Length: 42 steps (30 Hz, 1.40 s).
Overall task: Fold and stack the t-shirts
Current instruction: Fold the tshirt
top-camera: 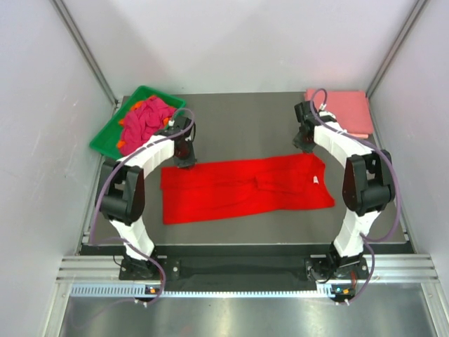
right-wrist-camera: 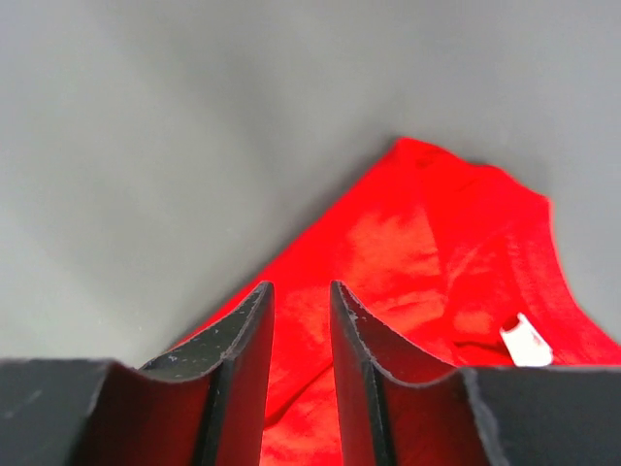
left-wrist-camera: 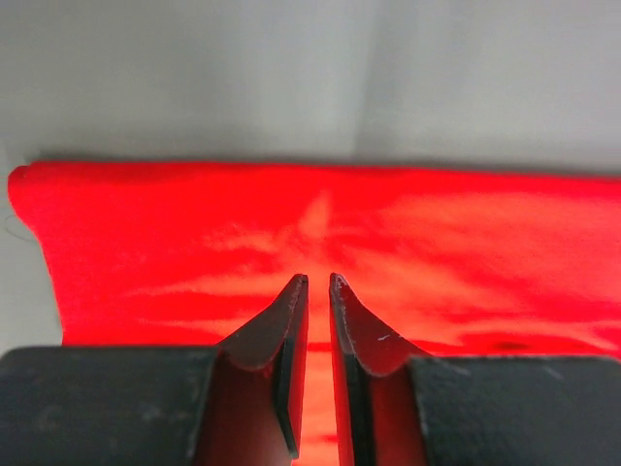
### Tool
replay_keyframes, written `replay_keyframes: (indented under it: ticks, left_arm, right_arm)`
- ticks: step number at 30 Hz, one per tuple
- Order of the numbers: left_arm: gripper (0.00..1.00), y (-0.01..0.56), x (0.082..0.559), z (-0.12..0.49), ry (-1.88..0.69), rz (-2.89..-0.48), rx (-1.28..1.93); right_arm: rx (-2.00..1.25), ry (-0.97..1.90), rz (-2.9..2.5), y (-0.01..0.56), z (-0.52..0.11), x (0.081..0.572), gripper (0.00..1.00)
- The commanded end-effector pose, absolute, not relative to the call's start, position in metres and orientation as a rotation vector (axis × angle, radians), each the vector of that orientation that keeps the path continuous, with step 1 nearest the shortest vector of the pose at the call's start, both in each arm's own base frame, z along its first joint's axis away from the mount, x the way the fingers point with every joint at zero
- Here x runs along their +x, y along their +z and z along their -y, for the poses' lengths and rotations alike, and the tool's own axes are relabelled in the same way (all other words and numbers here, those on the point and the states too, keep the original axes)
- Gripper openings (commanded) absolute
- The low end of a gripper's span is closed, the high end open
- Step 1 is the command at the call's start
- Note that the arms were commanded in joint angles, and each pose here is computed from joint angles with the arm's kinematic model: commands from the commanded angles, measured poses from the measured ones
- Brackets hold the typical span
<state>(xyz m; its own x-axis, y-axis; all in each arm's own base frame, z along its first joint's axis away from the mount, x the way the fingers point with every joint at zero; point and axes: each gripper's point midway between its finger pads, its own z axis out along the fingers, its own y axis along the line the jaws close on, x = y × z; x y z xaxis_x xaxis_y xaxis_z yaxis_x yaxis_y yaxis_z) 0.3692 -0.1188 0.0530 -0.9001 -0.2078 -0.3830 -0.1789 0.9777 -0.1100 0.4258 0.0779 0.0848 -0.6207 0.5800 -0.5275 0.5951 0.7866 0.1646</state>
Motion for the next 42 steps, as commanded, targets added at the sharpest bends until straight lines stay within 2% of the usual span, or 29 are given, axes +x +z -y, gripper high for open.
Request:
replay_keyframes:
  ticks: [1,9,25,28,31,32,35,42]
  left_arm:
    - [0.2,0.103,0.376,0.131,-0.215,-2.633,-0.198]
    - [0.21,0.123,0.37,0.143,-0.319,-2.605,-0.131]
    - [0.21,0.127,0.367,0.136,-0.281,-2.584,-0.123]
    - [0.21,0.125,0.366,0.136,-0.278,-2.593,-0.126]
    - [0.21,0.124,0.366,0.135,-0.275,-2.597,-0.129]
    - [0.21,0.125,0.366,0.136,-0.278,-2.596,-0.128]
    - [0.21,0.126,0.368,0.128,-0.221,-2.59,-0.14]
    - [0.21,0.133,0.37,0.121,-0.171,-2.579,-0.14]
  right_arm:
    - [0.977,-0.129,-2.395,0.088,-0.062,0.423,0.31]
    - [1.022,-0.196,-2.405,0.076,-0.055,0.436,0.33]
    - [1.038,-0.281,-2.43,0.037,-0.046,0.44,0.34]
    - [1.019,-0.286,-2.441,0.034,-0.047,0.444,0.3]
    - [1.001,-0.28,-2.439,0.033,-0.047,0.447,0.19]
    - [0.995,-0.284,-2.438,0.032,-0.047,0.446,0.1]
    - [0.977,-0.281,-2.43,0.032,-0.046,0.451,0.0]
    - [0.852,-0.167,-2.399,0.038,-0.064,0.484,0.0]
